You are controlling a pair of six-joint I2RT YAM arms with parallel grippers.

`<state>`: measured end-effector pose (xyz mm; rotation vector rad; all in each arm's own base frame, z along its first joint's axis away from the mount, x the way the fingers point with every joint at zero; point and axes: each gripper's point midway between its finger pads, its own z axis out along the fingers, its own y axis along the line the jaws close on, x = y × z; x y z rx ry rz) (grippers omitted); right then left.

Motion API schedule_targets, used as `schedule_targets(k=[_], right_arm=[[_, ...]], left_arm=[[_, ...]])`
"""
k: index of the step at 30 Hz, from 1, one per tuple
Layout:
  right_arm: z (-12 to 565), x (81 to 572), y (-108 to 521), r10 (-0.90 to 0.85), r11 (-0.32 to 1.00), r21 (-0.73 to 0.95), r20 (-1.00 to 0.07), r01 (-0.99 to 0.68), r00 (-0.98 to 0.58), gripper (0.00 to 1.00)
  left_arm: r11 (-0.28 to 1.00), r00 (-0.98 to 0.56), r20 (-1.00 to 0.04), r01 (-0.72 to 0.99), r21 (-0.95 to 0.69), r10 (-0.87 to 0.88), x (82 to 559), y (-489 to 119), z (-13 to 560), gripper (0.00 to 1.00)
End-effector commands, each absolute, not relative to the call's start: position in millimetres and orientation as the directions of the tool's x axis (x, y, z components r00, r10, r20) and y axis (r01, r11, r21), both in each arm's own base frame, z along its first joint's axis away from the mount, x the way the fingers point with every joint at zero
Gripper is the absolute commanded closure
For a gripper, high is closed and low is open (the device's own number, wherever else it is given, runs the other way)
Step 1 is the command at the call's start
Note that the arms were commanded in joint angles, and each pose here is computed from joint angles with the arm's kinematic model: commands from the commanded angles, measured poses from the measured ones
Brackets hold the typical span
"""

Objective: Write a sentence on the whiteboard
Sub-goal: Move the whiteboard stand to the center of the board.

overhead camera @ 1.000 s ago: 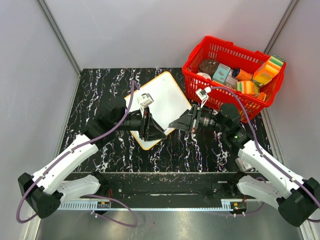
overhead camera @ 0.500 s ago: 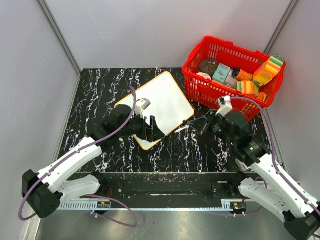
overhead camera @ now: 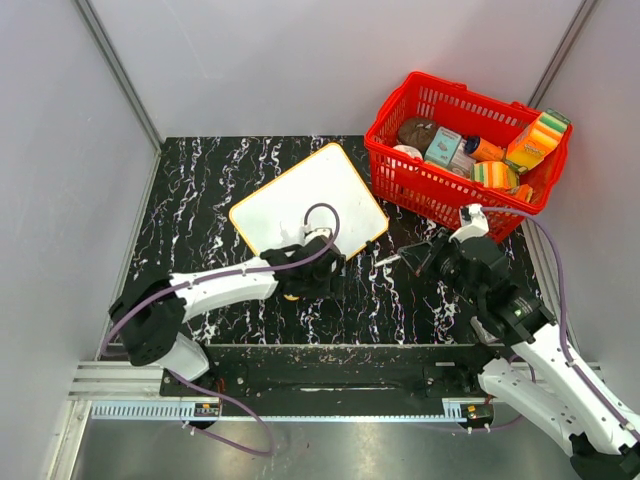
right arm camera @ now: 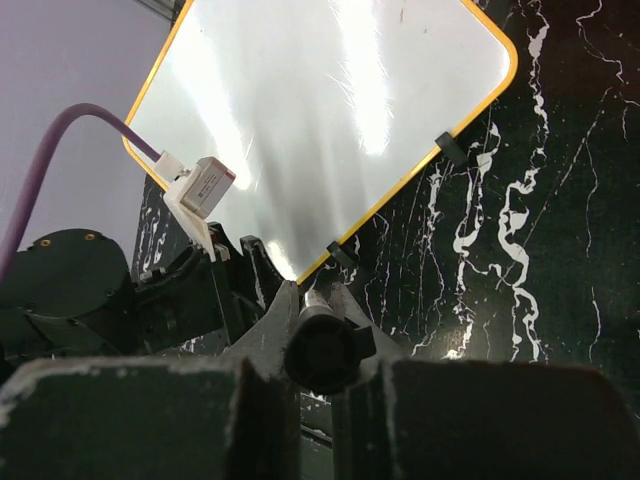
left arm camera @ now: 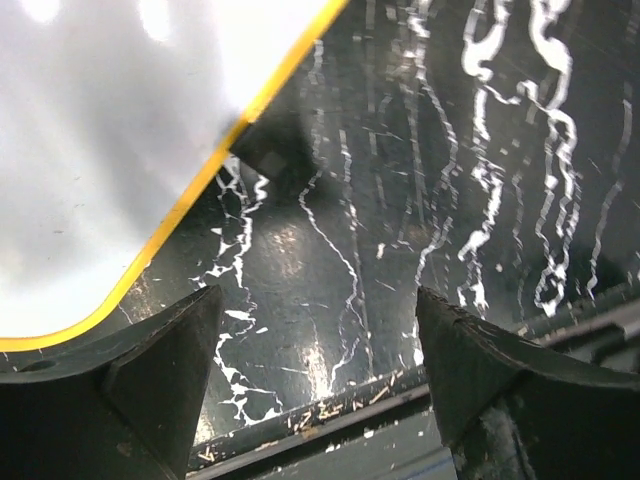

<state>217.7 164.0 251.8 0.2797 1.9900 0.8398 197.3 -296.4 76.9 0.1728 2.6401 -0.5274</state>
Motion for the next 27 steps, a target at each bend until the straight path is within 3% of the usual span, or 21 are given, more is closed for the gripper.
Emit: schedule_targets(k=[1, 18, 23, 27], right_arm=[[250.8, 217.0, 154.8, 0.502, 0.759, 0.64, -0.694, -0.123, -0.516, 1.0], [246.9, 215.1, 151.8, 0.497, 0.765, 0.632, -0.7, -0.121, -0.513, 1.0], [246.9, 214.5, 151.8, 0.494, 0.767, 0.63, -0.702, -0.124, -0.513, 1.0], [245.4, 214.3, 151.9, 0.492, 0.767, 0.629, -0.702, -0.125, -0.515, 1.0]], left_arm=[[0.95, -0.866, -0.476, 0.004, -0.312, -0.153, 217.8, -293.8, 71.5, 0.19], [0.964, -0.834, -0.493, -0.165, -0.209, -0.25, 243.6, -300.1, 12.4, 0.32], [0.967, -0.826, -0.504, -0.195, -0.162, -0.251, 246.8, -292.3, 4.9, 0.44], [0.973, -0.822, -0.52, -0.204, -0.111, -0.232, 251.2, -281.7, 2.9, 0.48]])
